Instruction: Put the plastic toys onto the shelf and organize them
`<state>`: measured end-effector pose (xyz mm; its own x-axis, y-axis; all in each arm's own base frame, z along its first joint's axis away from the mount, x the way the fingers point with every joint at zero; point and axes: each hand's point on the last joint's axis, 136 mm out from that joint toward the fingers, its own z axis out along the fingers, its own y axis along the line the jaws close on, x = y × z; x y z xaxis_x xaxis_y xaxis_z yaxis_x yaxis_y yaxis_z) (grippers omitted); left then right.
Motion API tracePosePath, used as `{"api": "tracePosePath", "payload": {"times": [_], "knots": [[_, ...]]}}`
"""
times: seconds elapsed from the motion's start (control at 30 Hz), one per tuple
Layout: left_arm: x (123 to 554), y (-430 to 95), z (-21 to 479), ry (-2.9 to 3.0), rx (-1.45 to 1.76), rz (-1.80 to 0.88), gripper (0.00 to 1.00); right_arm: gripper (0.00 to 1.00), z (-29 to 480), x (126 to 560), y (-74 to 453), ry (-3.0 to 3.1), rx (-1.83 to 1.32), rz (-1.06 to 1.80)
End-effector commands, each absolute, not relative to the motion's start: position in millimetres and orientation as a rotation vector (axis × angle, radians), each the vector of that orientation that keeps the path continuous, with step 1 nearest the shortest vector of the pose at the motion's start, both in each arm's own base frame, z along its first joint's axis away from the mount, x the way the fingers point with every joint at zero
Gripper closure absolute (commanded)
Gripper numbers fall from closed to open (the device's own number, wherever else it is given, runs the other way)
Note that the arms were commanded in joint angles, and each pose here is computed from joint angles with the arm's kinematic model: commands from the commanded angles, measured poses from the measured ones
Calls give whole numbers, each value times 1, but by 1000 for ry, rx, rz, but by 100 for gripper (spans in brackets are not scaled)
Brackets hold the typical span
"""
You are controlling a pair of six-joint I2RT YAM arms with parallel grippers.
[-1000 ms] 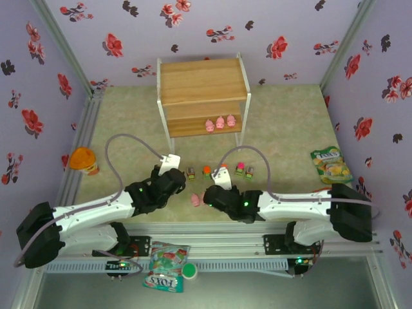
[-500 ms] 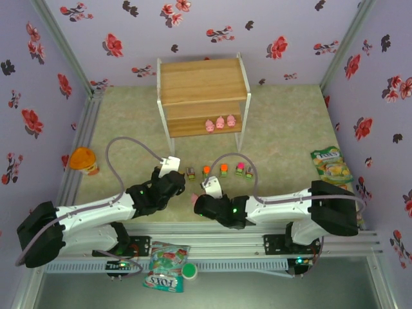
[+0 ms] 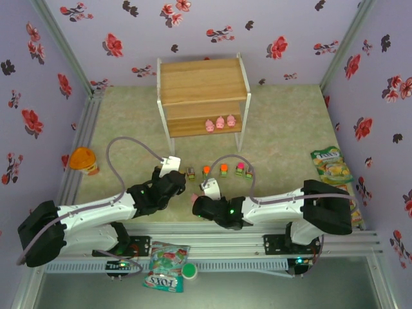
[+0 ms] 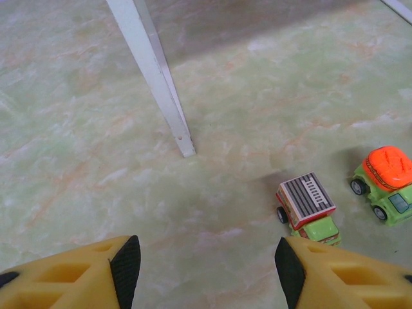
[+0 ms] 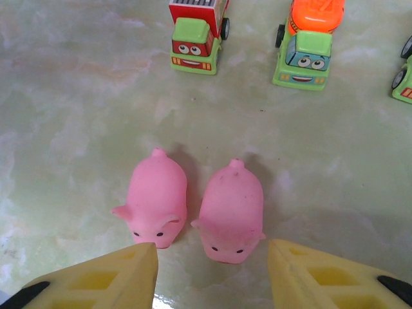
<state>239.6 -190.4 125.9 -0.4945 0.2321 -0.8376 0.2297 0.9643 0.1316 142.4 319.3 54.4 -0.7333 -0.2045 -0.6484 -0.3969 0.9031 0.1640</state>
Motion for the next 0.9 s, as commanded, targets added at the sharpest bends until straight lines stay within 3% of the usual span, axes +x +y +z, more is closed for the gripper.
{"api": "tracePosePath", "payload": {"times": [0.0,0.87], "knots": [[243,-188,129,2098,287,6,38,51,48,139,318,2424,-411,386],[245,-185,128,2107,278,17,37,53,27,142,307,2459,-399,297]]}}
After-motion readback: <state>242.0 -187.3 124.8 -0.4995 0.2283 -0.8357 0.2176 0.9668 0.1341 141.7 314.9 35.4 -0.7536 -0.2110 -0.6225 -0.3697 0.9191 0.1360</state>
